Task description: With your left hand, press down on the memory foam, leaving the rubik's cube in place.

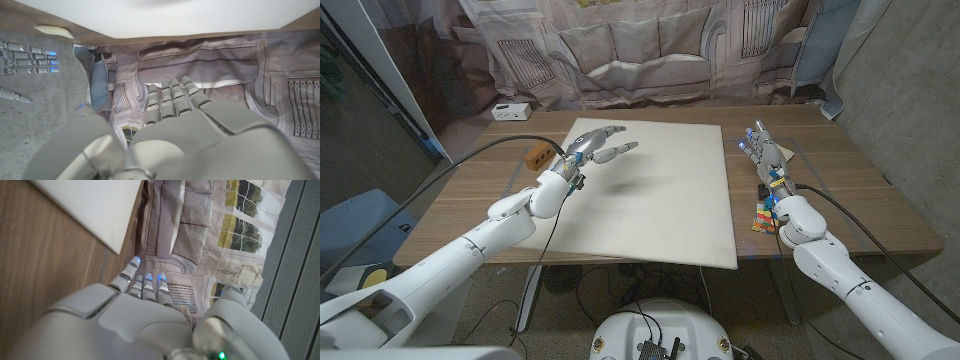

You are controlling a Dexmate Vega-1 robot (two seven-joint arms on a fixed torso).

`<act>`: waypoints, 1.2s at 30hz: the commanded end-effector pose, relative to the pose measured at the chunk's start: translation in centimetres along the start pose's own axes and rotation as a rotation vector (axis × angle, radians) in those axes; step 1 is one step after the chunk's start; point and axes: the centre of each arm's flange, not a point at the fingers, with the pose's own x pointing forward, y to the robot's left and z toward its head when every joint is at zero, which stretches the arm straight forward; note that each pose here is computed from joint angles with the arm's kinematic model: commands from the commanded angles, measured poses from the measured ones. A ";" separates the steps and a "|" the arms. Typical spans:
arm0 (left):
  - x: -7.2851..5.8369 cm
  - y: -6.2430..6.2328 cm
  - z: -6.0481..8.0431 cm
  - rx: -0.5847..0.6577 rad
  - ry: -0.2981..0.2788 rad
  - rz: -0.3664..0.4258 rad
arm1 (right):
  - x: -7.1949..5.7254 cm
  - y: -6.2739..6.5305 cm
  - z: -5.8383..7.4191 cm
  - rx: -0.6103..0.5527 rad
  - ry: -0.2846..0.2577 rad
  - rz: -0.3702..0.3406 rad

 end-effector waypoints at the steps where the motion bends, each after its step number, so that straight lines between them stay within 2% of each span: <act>1: 0.4 -0.6 0.2 0.086 0.025 -0.055 | -0.1 0.0 -0.2 0.005 0.006 -0.001; 6: 0.3 -0.8 0.5 0.123 0.036 -0.064 | -0.1 -0.1 0.1 -0.005 0.001 0.001; 13: 0.5 -1.7 0.8 0.165 0.052 -0.103 | -0.2 -0.3 -0.1 0.001 0.005 -0.004; 22: 0.9 -2.6 1.2 0.163 0.044 -0.138 | -0.3 -0.6 0.0 -0.004 0.008 -0.004; 30: 1.1 -3.7 1.3 0.160 0.040 -0.138 | -0.3 -0.8 0.2 -0.004 0.009 -0.005; 36: 1.4 -4.4 1.5 0.170 0.041 -0.187 | -0.4 -0.9 0.2 -0.007 0.013 -0.004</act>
